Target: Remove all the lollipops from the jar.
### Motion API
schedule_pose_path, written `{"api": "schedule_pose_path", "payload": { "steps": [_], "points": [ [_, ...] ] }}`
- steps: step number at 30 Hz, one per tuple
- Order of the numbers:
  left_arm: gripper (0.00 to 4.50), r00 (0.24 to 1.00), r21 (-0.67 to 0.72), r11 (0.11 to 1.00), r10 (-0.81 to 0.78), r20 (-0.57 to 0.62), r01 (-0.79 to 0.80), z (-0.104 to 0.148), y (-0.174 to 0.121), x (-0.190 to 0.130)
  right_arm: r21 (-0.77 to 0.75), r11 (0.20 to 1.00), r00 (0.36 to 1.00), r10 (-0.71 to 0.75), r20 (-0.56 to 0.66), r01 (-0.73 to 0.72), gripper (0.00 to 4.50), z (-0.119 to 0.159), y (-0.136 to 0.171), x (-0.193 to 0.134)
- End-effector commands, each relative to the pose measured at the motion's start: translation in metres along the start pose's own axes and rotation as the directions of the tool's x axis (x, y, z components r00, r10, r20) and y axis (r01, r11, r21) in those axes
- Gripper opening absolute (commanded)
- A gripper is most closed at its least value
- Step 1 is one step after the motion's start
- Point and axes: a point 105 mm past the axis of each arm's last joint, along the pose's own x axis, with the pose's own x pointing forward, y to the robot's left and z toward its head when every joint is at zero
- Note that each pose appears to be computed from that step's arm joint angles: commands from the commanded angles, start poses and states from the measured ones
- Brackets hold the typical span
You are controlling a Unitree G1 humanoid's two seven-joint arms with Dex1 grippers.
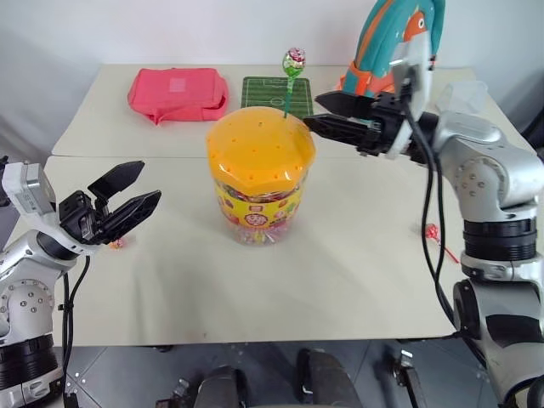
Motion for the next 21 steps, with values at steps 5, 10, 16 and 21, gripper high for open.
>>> {"api": "schedule_pose_path", "payload": {
  "steps": [5,10,16,21],
  "points": [
    [4.50,0.998,0.038,0.998,-0.052,0.019,0.051,0.006,-0.013,0.008,-0.030,0.998,0.996,0.058,0.062,-0.056,2.24,0.022,0.006,0.017],
    [4.50,0.997,0.043,0.997,-0.065,0.032,0.064,0.005,-0.014,0.014,-0.020,0.996,0.993,0.085,0.083,-0.083,0.95,0.026,0.010,0.030],
    [4.50,0.996,0.045,0.996,-0.076,0.047,0.074,0.005,-0.013,0.019,-0.019,0.994,0.992,0.106,0.070,-0.104,0.29,0.023,0.015,0.042],
    [4.50,0.996,0.046,0.996,-0.077,0.050,0.075,0.005,-0.014,0.019,-0.021,0.992,0.989,0.127,0.081,-0.125,0.29,0.025,0.017,0.043]
  ]
}}
